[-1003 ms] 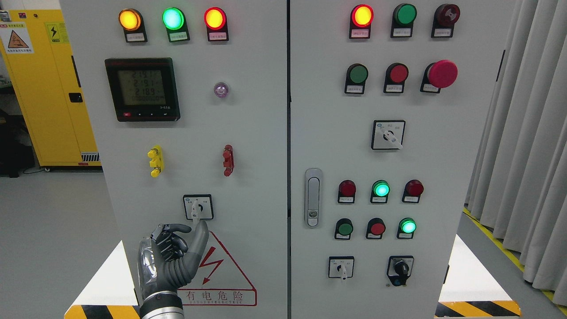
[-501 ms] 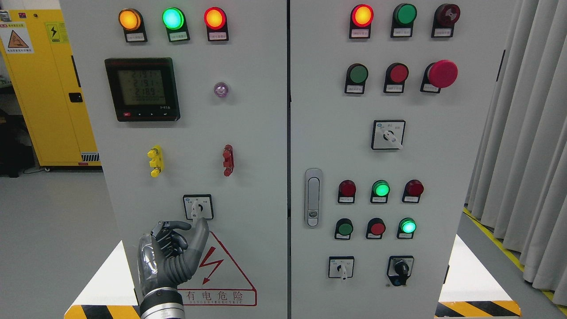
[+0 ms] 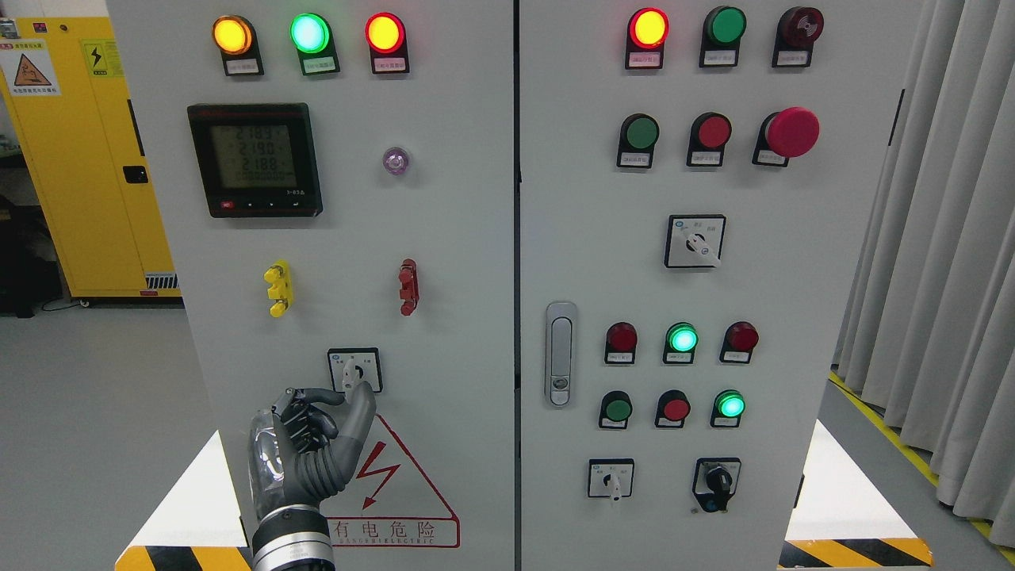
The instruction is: Turn on light switch 1
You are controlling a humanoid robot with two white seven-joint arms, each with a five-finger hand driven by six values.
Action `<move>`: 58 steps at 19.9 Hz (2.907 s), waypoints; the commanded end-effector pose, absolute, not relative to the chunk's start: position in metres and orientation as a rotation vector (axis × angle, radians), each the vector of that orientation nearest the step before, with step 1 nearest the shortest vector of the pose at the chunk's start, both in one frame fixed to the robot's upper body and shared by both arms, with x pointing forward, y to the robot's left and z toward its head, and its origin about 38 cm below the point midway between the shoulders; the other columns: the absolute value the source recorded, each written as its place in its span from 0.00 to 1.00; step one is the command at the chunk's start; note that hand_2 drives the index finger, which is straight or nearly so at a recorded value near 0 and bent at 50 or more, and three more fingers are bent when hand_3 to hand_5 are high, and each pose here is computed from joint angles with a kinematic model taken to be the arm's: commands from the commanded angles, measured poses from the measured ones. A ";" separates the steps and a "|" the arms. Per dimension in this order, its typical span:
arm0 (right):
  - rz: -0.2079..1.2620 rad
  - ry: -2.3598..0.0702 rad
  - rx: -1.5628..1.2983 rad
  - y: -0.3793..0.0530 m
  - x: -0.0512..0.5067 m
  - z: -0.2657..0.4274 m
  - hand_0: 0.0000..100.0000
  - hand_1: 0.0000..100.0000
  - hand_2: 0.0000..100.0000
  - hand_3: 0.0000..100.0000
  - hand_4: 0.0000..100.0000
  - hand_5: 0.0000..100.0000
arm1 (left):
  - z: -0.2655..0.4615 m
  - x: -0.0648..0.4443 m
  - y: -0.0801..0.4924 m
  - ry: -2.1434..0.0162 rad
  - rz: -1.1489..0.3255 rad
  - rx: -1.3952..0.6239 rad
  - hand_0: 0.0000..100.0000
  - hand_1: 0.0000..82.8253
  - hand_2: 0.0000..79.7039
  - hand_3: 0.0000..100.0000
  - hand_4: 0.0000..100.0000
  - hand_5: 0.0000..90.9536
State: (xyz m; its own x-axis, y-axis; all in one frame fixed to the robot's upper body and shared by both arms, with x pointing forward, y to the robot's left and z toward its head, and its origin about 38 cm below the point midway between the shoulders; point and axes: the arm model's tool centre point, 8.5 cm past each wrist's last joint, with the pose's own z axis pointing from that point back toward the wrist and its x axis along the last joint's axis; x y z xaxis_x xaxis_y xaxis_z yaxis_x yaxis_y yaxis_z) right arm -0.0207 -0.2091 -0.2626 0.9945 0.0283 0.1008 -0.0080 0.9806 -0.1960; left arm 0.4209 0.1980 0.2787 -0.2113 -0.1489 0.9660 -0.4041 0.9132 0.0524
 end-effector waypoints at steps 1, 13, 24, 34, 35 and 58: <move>-0.011 -0.099 -0.198 -0.209 -0.021 -0.263 0.00 0.50 0.04 0.00 0.00 0.00 | 0.282 0.423 0.196 -1.785 0.242 0.409 0.18 0.83 0.77 0.94 0.98 0.99; -0.011 -0.100 -0.198 -0.209 -0.021 -0.263 0.00 0.50 0.04 0.00 0.00 0.00 | 0.286 0.425 0.196 -1.783 0.246 0.414 0.19 0.82 0.77 0.94 0.98 0.99; -0.011 -0.099 -0.198 -0.209 -0.021 -0.263 0.00 0.50 0.04 0.00 0.00 0.00 | 0.287 0.426 0.196 -1.772 0.242 0.415 0.21 0.81 0.77 0.94 0.98 0.99; -0.011 -0.099 -0.198 -0.209 -0.021 -0.263 0.00 0.50 0.04 0.00 0.00 0.00 | 0.286 0.429 0.196 -1.756 0.238 0.418 0.23 0.80 0.78 0.94 0.98 0.99; -0.011 -0.099 -0.198 -0.209 -0.021 -0.263 0.00 0.50 0.04 0.00 0.00 0.00 | 0.285 0.430 0.196 -1.753 0.237 0.419 0.23 0.80 0.78 0.94 0.98 0.99; -0.011 -0.099 -0.198 -0.209 -0.021 -0.263 0.00 0.50 0.04 0.00 0.00 0.00 | 0.288 0.431 0.194 -1.760 0.237 0.416 0.34 0.78 0.78 0.95 0.98 1.00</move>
